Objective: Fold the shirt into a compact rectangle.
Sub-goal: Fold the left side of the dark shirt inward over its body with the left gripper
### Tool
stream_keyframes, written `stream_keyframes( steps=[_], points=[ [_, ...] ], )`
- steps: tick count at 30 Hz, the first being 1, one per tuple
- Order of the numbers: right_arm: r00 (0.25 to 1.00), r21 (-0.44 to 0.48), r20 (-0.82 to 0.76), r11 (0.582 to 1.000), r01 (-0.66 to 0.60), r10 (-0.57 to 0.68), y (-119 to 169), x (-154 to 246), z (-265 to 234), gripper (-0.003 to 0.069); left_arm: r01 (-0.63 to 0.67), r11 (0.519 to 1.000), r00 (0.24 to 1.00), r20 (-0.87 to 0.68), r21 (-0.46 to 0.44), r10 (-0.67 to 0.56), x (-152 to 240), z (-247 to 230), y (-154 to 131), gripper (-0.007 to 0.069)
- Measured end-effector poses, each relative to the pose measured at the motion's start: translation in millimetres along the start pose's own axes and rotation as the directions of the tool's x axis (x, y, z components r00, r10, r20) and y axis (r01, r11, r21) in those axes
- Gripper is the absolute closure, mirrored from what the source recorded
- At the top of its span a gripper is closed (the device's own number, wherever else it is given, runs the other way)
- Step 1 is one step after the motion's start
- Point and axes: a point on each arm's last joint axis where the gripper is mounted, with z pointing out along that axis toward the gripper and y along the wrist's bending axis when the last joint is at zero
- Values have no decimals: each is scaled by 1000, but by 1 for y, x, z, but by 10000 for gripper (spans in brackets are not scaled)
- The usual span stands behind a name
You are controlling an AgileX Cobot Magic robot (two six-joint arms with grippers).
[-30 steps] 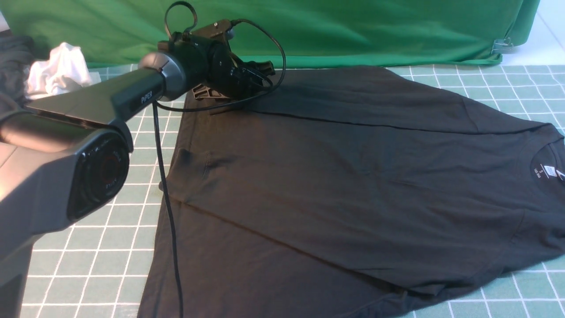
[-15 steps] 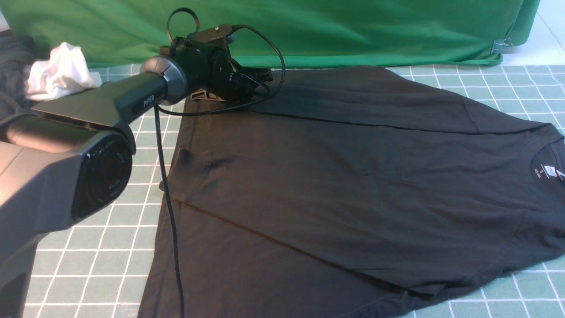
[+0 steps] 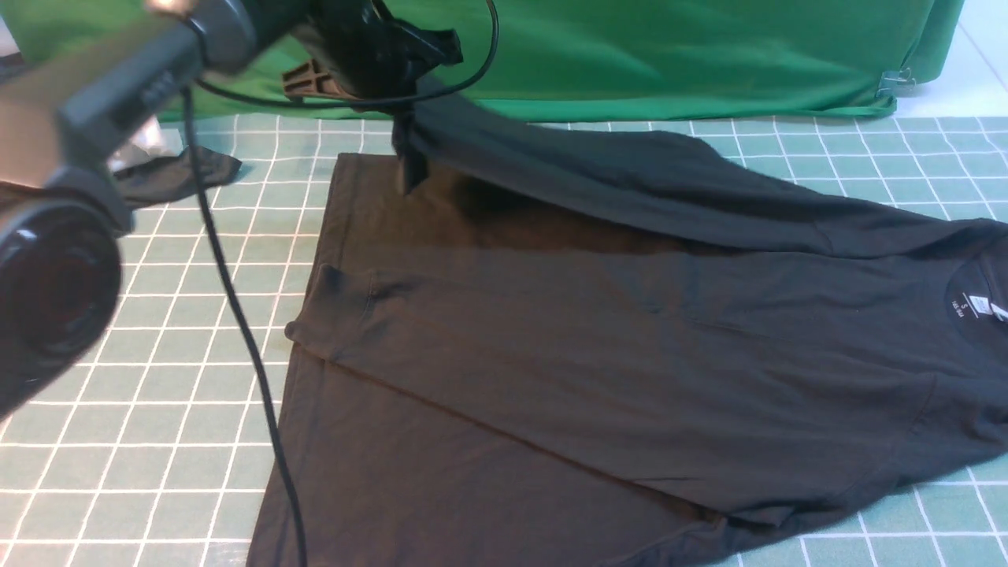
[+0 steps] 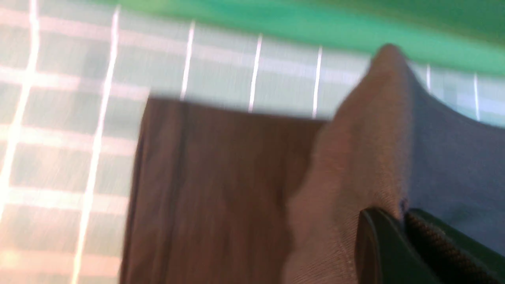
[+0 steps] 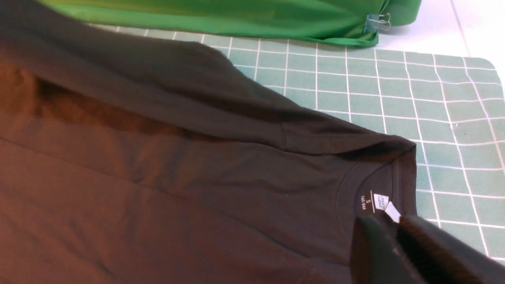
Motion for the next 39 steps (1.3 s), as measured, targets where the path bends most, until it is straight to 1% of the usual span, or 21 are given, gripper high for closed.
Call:
stream_keyframes(
  steps=[2,3,8,10,13,15,20,26,30,32,36,37,38,39],
  points=[
    [1000,0,0,1000,0,0,0,0,0,566,-18,1000,999,-41,-5,18,3,-7,-1,614],
    [1000,0,0,1000,1,-1,0,0,0,566,-40,999,994,-106,-23,37,11,-14,-1,614],
    [1000,0,-1,1000,3,-3,0,0,0,566,-111,993,968,-233,-50,97,33,-27,-10,614],
    [1000,0,-2,1000,3,-3,0,0,0,566,-138,989,959,-259,-58,119,41,-29,-15,614],
    [1000,0,-3,1000,4,-4,0,0,0,566,-176,981,944,-294,-76,146,52,-26,-18,614],
    [1000,-1,-5,1000,5,-5,0,0,0,561,-211,973,922,-350,-96,165,69,-16,-18,614],
    [1000,-1,-8,1000,7,-7,0,1,0,557,-233,965,882,-445,-123,156,93,0,-9,614],
    [1000,-1,-8,1000,7,-7,0,1,0,556,-242,962,878,-451,-130,160,95,-2,-7,612],
    [1000,-1,-8,1000,8,-8,0,1,0,551,-212,971,892,-428,-112,145,94,-19,-9,604],
    [1000,-1,-8,1000,10,-10,0,1,0,550,-207,971,884,-447,-115,136,101,-20,-7,584],
    [1000,-1,-8,1000,15,-15,0,1,0,547,-170,977,892,-442,-130,96,116,0,-2,515],
    [1000,-1,-8,1000,15,-15,0,1,0,547,-167,978,893,-441,-128,94,117,2,-2,510],
    [1000,-1,-8,1000,15,-15,0,1,0,547,-145,982,899,-432,-123,79,122,10,-1,468],
    [1000,-1,-8,1000,15,-15,0,1,0,547,-132,985,902,-427,-114,71,123,14,-2,445]
  ],
)
